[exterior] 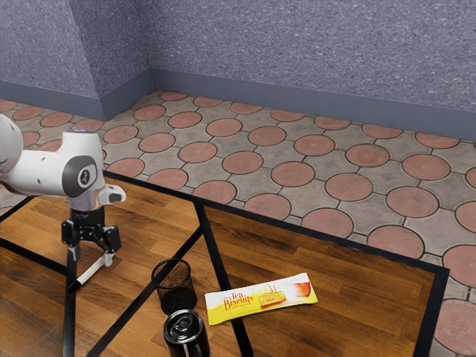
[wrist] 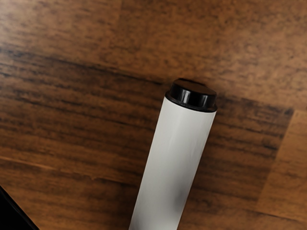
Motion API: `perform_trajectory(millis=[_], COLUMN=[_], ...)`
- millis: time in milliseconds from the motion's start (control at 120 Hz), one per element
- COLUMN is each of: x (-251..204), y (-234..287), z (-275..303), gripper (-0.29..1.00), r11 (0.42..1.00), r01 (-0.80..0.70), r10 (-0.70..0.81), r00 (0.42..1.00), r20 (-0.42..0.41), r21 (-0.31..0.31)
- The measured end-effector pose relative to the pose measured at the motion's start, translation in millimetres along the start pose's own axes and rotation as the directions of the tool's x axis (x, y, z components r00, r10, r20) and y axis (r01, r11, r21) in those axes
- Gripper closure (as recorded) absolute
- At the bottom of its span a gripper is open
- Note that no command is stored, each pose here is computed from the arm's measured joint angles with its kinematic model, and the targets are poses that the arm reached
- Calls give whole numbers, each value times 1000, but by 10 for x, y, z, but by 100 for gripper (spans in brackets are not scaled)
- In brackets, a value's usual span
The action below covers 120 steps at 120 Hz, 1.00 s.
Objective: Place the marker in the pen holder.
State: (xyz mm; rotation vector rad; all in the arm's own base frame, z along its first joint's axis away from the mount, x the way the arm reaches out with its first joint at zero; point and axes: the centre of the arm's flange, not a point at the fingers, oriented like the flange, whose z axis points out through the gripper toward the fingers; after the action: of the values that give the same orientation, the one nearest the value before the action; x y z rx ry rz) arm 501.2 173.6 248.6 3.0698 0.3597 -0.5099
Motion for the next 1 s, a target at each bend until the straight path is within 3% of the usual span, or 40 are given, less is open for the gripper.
perform_trajectory(millis=[133,300,442,792,1000], x=[17,26,28,35,37], y=[4,18,19,14,5], z=[21,-1,-4,46,49], gripper=[1,33,49,61,74], r11=[1000,999,999,997,997], r01=[-16,-39,-53,-71,-80], r10=[16,39,53,71,80], r00=[1000,999,998,997,997], r20=[-6,-15,-17,-10,-11], r21=[-5,-3,-1,-4,0])
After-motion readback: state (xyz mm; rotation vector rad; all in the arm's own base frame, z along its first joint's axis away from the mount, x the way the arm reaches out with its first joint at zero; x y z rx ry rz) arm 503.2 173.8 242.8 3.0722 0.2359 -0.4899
